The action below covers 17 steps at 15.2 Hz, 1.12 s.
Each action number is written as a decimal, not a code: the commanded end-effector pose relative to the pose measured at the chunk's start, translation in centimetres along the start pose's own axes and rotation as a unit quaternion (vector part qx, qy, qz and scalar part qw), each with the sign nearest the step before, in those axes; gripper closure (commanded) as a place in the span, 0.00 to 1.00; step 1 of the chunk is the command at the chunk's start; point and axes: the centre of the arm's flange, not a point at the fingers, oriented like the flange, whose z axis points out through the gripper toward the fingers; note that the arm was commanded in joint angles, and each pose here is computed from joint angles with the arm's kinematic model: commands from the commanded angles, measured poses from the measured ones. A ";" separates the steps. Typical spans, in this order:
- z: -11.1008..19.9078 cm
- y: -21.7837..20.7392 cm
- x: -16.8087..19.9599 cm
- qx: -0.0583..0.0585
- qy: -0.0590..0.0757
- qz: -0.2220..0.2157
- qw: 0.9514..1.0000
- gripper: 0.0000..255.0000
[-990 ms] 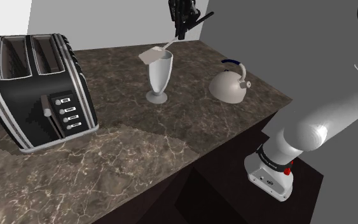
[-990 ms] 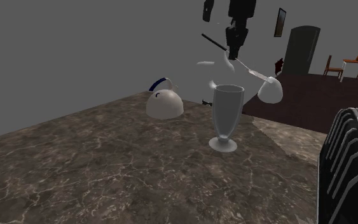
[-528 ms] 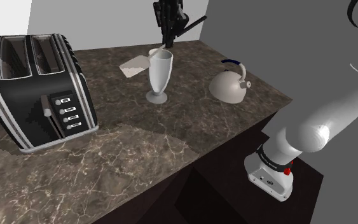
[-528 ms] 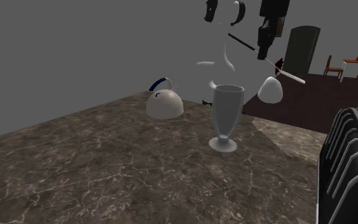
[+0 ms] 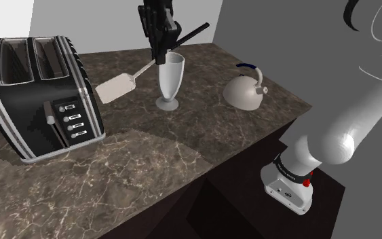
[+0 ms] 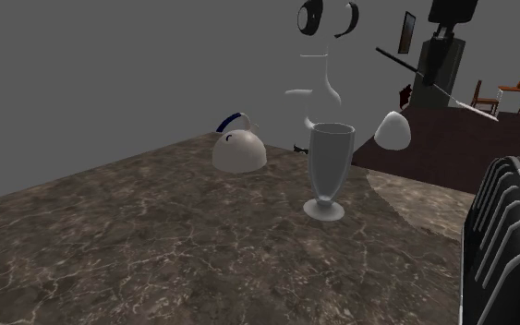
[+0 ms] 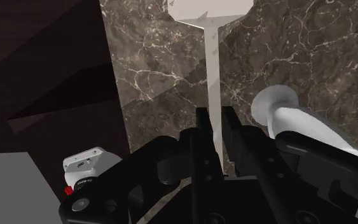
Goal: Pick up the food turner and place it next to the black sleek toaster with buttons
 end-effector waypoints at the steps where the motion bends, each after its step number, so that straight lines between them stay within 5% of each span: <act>1: -0.1 1.7 -2.3 0.000 0.000 0.001 1.000 1.00; 6: -0.4 5.5 -8.1 0.000 0.000 0.001 1.000 1.00; 17: 5.3 5.5 -8.5 0.000 0.000 0.001 1.000 1.00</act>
